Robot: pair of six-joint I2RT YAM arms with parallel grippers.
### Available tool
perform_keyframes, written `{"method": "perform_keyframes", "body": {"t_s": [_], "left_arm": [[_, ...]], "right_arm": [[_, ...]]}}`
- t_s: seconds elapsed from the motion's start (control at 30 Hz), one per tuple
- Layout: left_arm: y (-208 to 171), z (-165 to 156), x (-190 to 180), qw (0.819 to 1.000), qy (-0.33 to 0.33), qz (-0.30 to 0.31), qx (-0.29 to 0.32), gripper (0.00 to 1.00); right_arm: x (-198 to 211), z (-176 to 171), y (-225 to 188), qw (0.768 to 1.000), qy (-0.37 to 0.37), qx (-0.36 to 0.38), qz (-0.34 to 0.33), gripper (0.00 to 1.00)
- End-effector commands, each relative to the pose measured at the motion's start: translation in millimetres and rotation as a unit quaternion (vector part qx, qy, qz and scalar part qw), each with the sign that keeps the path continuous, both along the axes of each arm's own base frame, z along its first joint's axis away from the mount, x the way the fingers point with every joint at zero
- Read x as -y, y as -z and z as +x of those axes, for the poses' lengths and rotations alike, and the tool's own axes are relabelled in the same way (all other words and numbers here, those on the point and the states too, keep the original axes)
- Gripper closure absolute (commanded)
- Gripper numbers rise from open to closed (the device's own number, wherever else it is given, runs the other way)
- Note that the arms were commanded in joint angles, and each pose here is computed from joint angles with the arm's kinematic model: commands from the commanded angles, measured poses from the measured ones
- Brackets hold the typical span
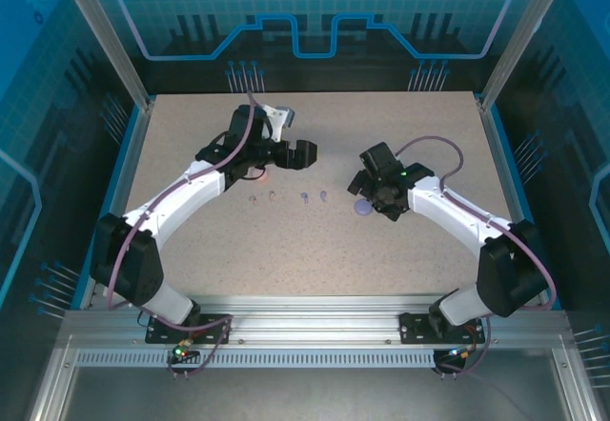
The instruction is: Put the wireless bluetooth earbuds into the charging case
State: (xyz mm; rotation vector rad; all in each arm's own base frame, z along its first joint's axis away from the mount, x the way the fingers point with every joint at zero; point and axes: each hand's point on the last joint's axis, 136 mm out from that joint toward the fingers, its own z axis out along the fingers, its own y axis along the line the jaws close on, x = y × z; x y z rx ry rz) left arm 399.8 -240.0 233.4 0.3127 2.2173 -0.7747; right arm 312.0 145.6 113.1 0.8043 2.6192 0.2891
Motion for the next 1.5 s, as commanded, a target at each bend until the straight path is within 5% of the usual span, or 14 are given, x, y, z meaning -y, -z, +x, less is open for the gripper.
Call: {"method": "perform_keyframes", "body": {"t_s": [0.0, 0.37, 1.07, 1.47], "left_arm": [[-1.9, 6.5, -9.1, 0.999, -0.021, 0.022, -0.019, 0.01], [3.5, 11.4, -16.7, 0.996, -0.052, 0.044, -0.055, 0.01], [4.8, 2.6, -15.7, 0.999, -0.046, 0.006, -0.010, 0.01], [5.2, -3.7, -13.0, 0.999, -0.036, -0.008, -0.008, 0.01]], "right_arm": [[9.4, -1.7, 5.5, 1.000, 0.003, -0.014, -0.020, 0.07], [15.5, -4.9, 13.7, 0.999, 0.005, -0.024, -0.028, 0.08], [2.8, 15.9, 49.4, 0.996, 0.018, -0.077, -0.038, 0.08], [-14.7, 66.1, 62.5, 0.988, -0.133, -0.033, -0.076, 0.07]]}}
